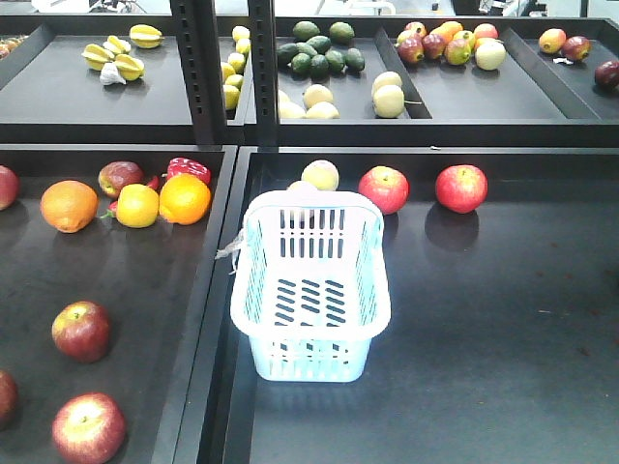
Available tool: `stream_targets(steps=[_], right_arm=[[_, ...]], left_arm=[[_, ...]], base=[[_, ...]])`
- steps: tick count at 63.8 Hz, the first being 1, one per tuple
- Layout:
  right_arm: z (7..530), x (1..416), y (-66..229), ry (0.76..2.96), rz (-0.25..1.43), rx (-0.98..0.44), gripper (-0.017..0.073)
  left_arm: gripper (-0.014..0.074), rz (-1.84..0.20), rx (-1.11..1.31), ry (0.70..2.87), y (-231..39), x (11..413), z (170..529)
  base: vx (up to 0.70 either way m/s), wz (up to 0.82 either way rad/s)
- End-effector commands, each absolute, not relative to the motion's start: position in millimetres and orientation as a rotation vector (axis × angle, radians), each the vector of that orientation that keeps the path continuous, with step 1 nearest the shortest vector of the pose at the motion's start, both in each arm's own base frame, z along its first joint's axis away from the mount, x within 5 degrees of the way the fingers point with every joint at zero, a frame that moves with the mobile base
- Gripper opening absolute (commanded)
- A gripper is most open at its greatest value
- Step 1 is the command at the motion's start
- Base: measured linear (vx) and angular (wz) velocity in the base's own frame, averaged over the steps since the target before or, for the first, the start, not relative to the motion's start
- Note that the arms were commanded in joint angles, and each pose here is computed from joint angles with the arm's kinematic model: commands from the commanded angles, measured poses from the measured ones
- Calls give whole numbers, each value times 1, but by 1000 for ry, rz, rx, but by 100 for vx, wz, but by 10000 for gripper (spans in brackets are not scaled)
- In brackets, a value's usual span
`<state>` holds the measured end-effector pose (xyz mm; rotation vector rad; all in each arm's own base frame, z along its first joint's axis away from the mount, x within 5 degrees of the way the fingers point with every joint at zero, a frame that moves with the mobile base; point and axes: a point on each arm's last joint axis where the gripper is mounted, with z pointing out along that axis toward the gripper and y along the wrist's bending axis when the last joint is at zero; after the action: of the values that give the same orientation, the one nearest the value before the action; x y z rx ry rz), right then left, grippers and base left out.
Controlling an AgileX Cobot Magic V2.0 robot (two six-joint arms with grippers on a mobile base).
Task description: Pick three apples into basket with both arms
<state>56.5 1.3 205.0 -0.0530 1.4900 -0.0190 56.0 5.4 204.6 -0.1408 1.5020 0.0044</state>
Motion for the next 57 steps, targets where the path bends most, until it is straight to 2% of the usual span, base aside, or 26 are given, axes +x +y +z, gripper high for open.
stream_targets(steps=[1,57], right_arm=[[208,56,1,1418,-32,-54,-4],[208,56,1,1418,-32,-54,-4]], left_arm=[[-6,1,-144,1434,6,55,204],[-6,1,-144,1434,6,55,204]], base=[[0,0],[0,0]])
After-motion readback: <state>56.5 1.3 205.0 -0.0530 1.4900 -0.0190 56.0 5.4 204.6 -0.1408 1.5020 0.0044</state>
